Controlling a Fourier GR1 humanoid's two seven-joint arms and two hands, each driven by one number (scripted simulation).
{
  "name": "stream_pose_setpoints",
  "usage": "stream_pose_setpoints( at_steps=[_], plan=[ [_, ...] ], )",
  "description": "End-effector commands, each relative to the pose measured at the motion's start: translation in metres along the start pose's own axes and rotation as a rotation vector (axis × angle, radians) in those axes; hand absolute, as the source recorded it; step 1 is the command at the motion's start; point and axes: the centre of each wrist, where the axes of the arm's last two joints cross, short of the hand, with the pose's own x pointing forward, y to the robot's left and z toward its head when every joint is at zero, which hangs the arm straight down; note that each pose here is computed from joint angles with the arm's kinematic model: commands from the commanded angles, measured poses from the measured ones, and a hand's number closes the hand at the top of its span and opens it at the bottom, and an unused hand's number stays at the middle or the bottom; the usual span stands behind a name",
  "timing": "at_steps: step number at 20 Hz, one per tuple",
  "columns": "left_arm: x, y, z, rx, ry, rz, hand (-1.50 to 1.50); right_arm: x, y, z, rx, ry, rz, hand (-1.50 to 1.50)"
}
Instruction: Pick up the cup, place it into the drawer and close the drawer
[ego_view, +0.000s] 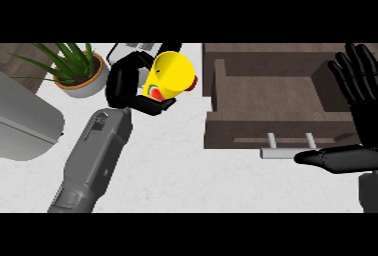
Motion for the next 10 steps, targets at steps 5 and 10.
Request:
stream_pose_setpoints(
  at_steps=[5,10],
  plan=[
    [0.058,-0.073,-0.080,-0.066,0.007,-0.034,1.50,-0.004,-0.003,-0.008,0.012,-0.003,0.015,-1.50],
    [0.079,-0.110,-0.113,-0.045,0.068,-0.093,1.50,-0.014,0.005,-0.014,-0.008,-0.033,0.004,-1.50]
  ],
)
